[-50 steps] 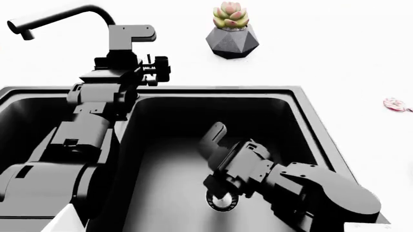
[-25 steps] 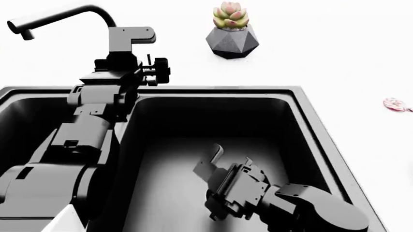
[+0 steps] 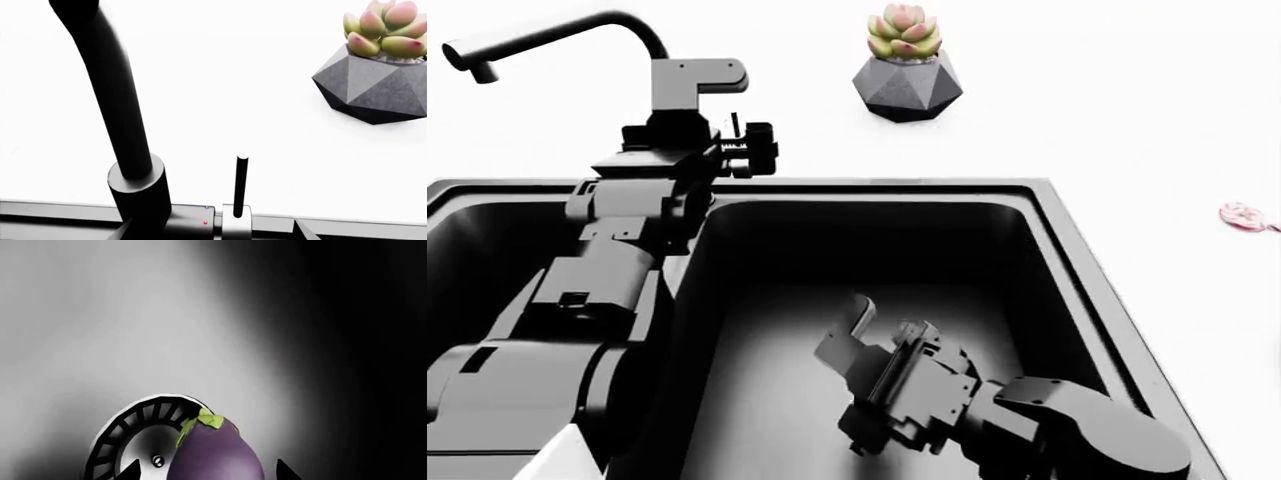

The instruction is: Pick the eggplant from the counter and place it in the sink. Then turn on the sink faucet.

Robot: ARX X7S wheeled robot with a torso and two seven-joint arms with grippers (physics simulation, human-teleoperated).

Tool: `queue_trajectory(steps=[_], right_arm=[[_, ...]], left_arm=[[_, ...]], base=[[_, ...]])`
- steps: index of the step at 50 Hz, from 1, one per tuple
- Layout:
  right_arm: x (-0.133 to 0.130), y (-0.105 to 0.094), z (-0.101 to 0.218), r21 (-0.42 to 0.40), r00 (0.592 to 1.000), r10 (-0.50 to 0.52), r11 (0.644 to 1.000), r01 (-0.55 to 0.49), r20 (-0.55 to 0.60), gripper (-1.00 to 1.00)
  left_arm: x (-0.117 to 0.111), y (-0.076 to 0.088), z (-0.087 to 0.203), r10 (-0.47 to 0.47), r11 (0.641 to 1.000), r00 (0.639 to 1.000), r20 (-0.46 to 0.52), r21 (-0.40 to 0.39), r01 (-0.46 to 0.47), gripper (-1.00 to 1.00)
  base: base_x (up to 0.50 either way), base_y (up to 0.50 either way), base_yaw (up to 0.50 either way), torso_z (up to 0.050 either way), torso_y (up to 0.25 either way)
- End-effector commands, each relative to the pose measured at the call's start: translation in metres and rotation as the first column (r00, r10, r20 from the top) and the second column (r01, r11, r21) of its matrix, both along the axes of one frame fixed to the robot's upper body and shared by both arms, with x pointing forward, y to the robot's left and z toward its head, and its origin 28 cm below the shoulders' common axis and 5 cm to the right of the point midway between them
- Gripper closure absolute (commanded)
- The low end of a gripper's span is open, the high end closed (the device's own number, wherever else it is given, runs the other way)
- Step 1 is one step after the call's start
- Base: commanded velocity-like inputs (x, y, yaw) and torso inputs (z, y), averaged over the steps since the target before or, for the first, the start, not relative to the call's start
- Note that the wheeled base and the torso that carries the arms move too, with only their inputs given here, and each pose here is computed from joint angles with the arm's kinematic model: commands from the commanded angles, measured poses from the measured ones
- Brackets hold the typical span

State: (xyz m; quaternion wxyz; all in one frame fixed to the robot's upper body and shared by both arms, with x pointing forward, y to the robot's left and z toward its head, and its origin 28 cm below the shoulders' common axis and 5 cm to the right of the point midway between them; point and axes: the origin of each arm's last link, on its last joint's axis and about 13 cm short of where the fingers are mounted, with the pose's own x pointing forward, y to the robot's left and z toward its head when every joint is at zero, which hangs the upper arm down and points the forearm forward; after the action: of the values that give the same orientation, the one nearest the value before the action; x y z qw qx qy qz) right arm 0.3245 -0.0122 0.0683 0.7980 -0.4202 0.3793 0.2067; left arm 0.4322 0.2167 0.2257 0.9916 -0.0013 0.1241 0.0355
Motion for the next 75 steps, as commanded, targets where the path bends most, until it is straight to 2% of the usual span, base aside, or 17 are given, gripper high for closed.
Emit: queue_trajectory(steps=[1,6,14,17,22,25,30,37,38,40,46,53,54,55,57,67,75], right_arm=[[0.006,0.02,0.043,0.058,0.995,0.054,0.997,-0.059,0.088,-1.0],[-0.001,0.006,0.093,0.098,0.986,0.037,0.994,-0.054,0.163,-1.0],[0.001,-0.009,0.143,0.174,0.969,-0.02,0.984,-0.024,0.248,-1.0],[0.011,-0.019,0.168,0.257,0.961,-0.086,0.966,0.016,0.264,-1.0],[0.043,-0.037,0.221,0.448,0.929,-0.26,0.886,0.122,0.263,-1.0],[0.055,-0.044,0.235,0.489,0.909,-0.321,0.857,0.161,0.264,-1.0],[0.07,-0.056,0.264,0.606,0.865,-0.423,0.773,0.188,0.271,-1.0],[0.083,-0.07,0.29,0.673,0.774,-0.559,0.698,0.245,0.298,-1.0],[0.083,-0.073,0.295,0.692,0.75,-0.588,0.676,0.252,0.302,-1.0],[0.082,-0.075,0.297,0.701,0.743,-0.602,0.664,0.261,0.293,-1.0],[0.082,-0.081,0.297,0.712,0.717,-0.635,0.642,0.283,0.288,-1.0],[0.084,-0.083,0.295,0.708,0.698,-0.644,0.647,0.281,0.312,-1.0],[0.084,-0.083,0.295,0.722,0.695,-0.655,0.63,0.286,0.296,-1.0],[0.083,-0.084,0.293,0.677,0.675,-0.665,0.659,0.329,0.32,-1.0],[0.083,-0.083,0.296,0.704,0.696,-0.655,0.641,0.306,0.295,-1.0],[0.085,-0.082,0.292,0.694,0.697,-0.646,0.655,0.299,0.31,-1.0],[0.085,-0.083,0.292,0.692,0.7,-0.643,0.658,0.298,0.31,-1.0]], left_arm=[[0.001,-0.007,0.004,-0.026,1.0,1.0,0.007,0.008,0.026,-1.0],[0.001,-0.006,0.006,-0.024,1.0,1.0,0.011,0.006,0.024,-1.0],[0.001,-0.006,0.006,-0.025,1.0,1.0,0.012,0.005,0.025,-1.0],[0.001,-0.005,0.005,-0.021,1.0,1.0,0.012,0.004,0.021,-1.0],[0.001,-0.006,0.007,-0.022,1.0,1.0,0.015,0.004,0.022,-1.0],[0.001,-0.006,0.008,-0.023,1.0,1.0,0.016,0.007,0.023,-1.0],[0.001,-0.006,0.009,-0.021,1.0,1.0,0.018,0.007,0.021,-1.0],[0.001,-0.005,0.011,-0.021,1.0,1.0,0.022,0.006,0.02,-1.0],[0.001,-0.005,0.011,-0.021,1.0,1.0,0.022,0.007,0.021,-1.0],[0.001,-0.006,0.012,-0.024,1.0,0.999,0.023,0.006,0.024,-1.0],[0.001,-0.005,0.014,-0.023,1.0,0.999,0.027,0.005,0.023,-1.0],[0.002,-0.007,0.015,-0.023,1.0,0.999,0.033,0.002,0.023,-1.0],[0.002,-0.006,0.015,-0.023,1.0,0.999,0.035,0.004,0.023,-1.0],[0.002,-0.006,0.015,-0.025,1.0,0.999,0.036,0.001,0.025,-1.0],[0.002,-0.006,0.015,-0.028,1.0,0.999,0.038,-0.001,0.028,-1.0],[0.003,-0.011,0.038,-0.048,0.999,0.995,0.088,0.025,0.046,-1.0],[0.004,-0.012,0.042,-0.054,0.998,0.994,0.1,0.028,0.052,-1.0]], base=[[0.0,0.0,0.0,0.0,0.0],[0.0,0.0,0.0,0.0,0.0],[0.0,0.0,0.0,0.0,0.0],[0.0,0.0,0.0,0.0,0.0],[0.0,0.0,0.0,0.0,0.0],[0.0,0.0,0.0,0.0,0.0],[0.0,0.0,0.0,0.0,0.0],[0.0,0.0,0.0,0.0,0.0],[0.0,0.0,0.0,0.0,0.0],[0.0,0.0,0.0,0.0,0.0],[0.0,0.0,0.0,0.0,0.0],[0.0,0.0,0.0,0.0,0.0],[0.0,0.0,0.0,0.0,0.0],[0.0,0.0,0.0,0.0,0.0],[0.0,0.0,0.0,0.0,0.0],[0.0,0.0,0.0,0.0,0.0],[0.0,0.0,0.0,0.0,0.0]])
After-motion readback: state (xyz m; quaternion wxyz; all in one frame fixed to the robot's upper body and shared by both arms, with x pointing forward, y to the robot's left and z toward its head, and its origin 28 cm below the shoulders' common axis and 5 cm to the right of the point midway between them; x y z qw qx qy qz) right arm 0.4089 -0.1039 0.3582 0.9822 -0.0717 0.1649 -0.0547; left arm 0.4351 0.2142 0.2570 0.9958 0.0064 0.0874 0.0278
